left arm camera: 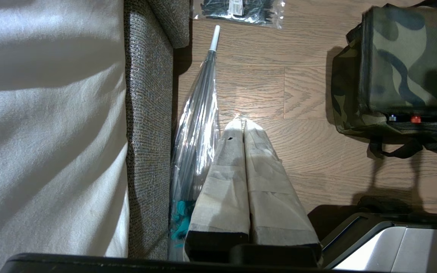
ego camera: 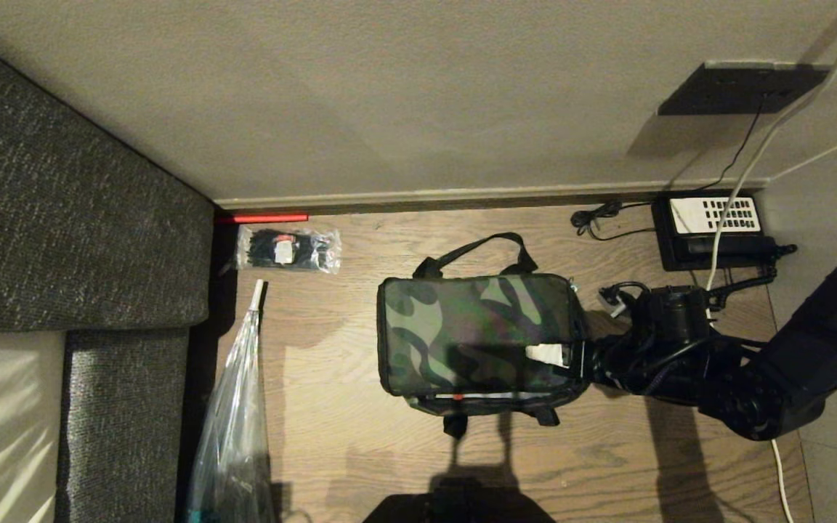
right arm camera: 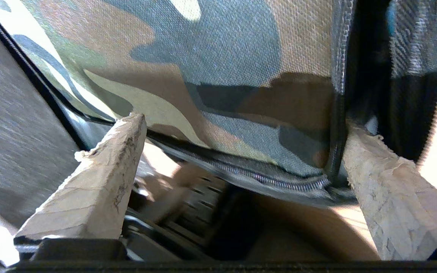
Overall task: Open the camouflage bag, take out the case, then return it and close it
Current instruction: Open the top of the storage box
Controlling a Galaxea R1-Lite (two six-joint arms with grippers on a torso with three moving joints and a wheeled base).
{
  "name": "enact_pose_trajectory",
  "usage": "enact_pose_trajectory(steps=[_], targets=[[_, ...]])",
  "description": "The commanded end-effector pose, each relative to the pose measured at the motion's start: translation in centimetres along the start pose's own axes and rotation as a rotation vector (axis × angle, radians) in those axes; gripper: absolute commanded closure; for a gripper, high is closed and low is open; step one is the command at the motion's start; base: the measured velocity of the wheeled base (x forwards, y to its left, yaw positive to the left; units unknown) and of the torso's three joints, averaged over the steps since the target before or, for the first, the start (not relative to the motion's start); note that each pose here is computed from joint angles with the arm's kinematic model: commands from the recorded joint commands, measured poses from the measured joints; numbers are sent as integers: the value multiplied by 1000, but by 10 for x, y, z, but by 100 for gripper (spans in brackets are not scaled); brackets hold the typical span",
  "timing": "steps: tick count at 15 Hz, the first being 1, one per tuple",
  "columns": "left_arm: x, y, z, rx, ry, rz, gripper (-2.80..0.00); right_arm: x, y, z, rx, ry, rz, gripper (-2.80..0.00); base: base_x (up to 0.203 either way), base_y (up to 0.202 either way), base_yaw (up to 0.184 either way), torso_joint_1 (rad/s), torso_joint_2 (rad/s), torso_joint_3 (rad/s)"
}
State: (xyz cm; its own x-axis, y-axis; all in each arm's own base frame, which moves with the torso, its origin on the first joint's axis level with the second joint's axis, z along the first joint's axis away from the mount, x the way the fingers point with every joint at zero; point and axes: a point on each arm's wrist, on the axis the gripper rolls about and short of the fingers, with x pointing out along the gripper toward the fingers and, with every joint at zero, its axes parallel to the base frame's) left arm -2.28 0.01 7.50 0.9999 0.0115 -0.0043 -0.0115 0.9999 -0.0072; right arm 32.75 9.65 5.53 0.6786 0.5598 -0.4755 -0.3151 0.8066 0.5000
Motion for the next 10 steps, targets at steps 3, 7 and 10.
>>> enact_pose_trajectory(steps=[3,7,10], targets=[[0,0,-1,0,3,1,0,2,9,12,81,-45,35,-280,0,0,0,0,0,0],[0,0,-1,0,3,1,0,-5,26,48,191,-149,102,-280,0,0,0,0,0,0],[0,0,-1,0,3,1,0,-14,35,61,217,-189,135,-280,0,0,0,0,0,0]])
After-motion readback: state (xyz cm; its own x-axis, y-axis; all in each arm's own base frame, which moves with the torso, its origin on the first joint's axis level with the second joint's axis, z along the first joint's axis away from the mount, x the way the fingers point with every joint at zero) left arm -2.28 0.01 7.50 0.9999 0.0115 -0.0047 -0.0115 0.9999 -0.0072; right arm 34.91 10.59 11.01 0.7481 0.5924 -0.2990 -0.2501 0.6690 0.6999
